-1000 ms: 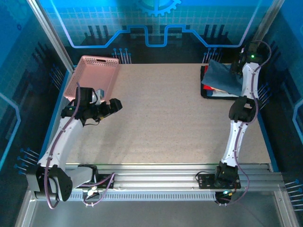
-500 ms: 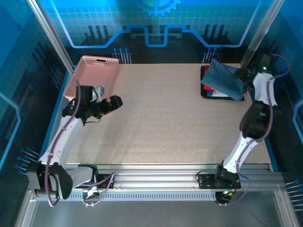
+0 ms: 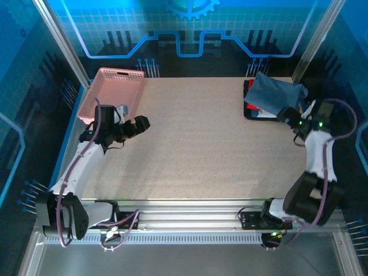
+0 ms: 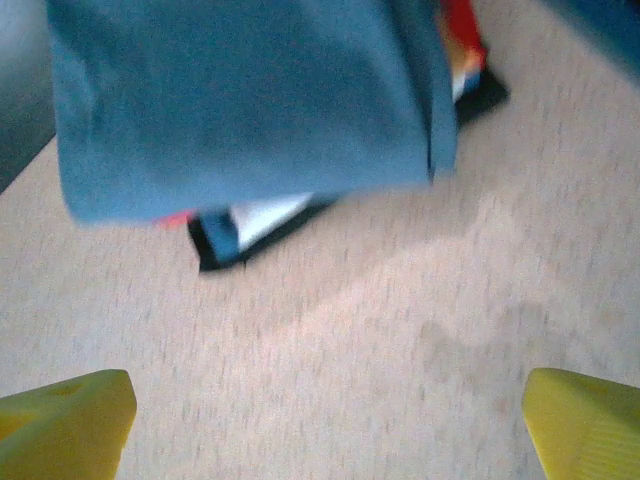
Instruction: Fold and stack the t-shirts
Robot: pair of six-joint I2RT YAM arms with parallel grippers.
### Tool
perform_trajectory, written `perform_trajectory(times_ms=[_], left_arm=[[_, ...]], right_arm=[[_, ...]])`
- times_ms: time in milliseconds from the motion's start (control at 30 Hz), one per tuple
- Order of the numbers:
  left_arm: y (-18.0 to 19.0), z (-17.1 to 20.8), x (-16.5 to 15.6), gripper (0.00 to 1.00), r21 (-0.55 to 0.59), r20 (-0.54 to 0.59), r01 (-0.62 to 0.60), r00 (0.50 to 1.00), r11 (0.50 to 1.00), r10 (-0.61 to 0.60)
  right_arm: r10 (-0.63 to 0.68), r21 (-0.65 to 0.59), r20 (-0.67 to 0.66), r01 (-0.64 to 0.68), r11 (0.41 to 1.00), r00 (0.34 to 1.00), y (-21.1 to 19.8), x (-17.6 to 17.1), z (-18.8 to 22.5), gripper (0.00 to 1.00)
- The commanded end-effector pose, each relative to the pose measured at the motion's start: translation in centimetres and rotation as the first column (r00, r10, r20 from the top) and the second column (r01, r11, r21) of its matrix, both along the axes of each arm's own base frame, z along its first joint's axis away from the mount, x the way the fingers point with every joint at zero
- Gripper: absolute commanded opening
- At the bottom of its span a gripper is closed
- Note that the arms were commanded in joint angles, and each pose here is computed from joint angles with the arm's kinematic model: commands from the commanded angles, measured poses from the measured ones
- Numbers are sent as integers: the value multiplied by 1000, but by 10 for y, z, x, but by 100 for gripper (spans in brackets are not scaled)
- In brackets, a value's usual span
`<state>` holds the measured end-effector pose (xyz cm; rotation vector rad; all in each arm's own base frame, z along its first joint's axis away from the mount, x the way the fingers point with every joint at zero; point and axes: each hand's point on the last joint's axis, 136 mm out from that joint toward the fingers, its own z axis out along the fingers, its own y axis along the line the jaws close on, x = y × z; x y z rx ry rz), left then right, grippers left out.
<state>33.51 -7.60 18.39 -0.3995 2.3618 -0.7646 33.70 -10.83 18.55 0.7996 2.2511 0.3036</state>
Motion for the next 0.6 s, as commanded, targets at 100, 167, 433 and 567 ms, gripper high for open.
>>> perform_trajectory(times_ms=[100, 167, 433, 567], left_arm=[[45, -5, 5, 99, 155, 140, -172, 979, 973, 151], [62, -11, 12, 99, 230, 203, -233, 961, 945, 188], [83, -27, 39, 99, 353, 462, -320, 877, 879, 134], [85, -45, 49, 99, 399, 469, -311, 878, 863, 99]], right_arm=[[166, -86, 103, -158, 984, 981, 77, -48, -23, 100], [193, -187, 145, -164, 968, 971, 84, -54, -34, 100], [350, -456, 243, -212, 865, 905, 98, -35, -48, 100], [445, -503, 312, -252, 827, 840, 116, -10, -54, 100]])
